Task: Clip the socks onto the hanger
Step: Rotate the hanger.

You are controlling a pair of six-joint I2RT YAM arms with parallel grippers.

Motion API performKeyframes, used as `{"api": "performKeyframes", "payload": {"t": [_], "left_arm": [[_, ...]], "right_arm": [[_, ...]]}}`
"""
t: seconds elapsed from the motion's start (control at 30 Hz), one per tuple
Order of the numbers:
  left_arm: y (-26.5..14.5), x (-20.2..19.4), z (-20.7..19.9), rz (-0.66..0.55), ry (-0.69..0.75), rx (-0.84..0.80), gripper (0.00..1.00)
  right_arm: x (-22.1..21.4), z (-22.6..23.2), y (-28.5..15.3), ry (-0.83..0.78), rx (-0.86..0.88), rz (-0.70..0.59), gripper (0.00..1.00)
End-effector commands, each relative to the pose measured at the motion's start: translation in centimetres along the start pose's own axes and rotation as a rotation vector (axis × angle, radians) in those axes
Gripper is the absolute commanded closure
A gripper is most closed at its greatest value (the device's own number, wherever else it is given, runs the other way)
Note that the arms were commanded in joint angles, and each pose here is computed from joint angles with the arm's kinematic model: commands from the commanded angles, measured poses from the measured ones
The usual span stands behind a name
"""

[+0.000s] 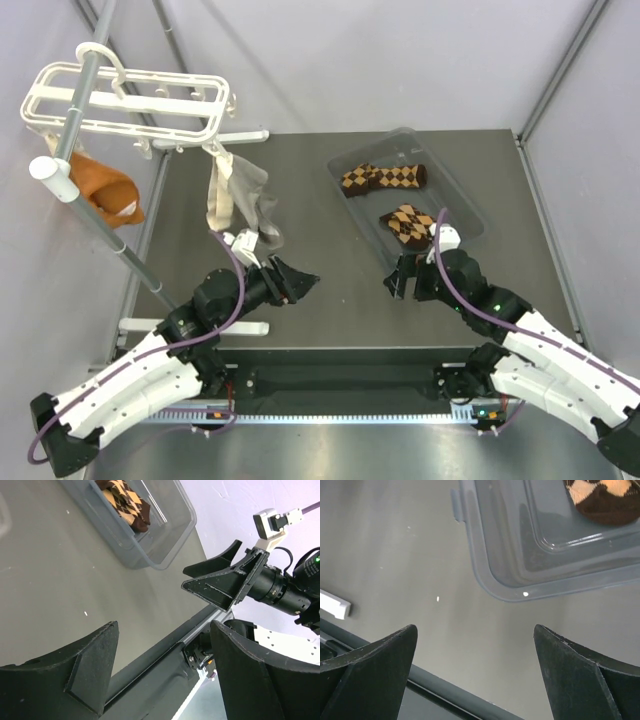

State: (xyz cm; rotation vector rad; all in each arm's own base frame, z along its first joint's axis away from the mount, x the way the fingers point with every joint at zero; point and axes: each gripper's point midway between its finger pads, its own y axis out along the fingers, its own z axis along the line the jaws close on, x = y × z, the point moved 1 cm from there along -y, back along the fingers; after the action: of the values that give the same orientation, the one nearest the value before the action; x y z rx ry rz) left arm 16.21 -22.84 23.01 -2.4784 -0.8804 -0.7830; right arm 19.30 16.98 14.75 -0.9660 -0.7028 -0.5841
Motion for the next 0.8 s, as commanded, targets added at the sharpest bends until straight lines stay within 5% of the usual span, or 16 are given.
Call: {"api": "performKeyframes", "payload": {"t": [0.0,0.57,0.77], "left_arm": [[-0.7,1.3,-0.7,-0.053,-0.029,-0.001,0.22],[-1.1,0.3,0.3,0.031,0.005,0.083,0.22],[-0.9,-0.8,-1.2,0.065,-0.040,-0.044,0.29]], "right_arm": [[1.9,0.8,-0.7,-0.014,0.006,-0.048,0.00],[10.5,-2.2,1.7,-0.030,-0.153,-0.133,0.00],[12.4,-4.5,4.4,0.040,-0.191,-0.140,0.15]]}}
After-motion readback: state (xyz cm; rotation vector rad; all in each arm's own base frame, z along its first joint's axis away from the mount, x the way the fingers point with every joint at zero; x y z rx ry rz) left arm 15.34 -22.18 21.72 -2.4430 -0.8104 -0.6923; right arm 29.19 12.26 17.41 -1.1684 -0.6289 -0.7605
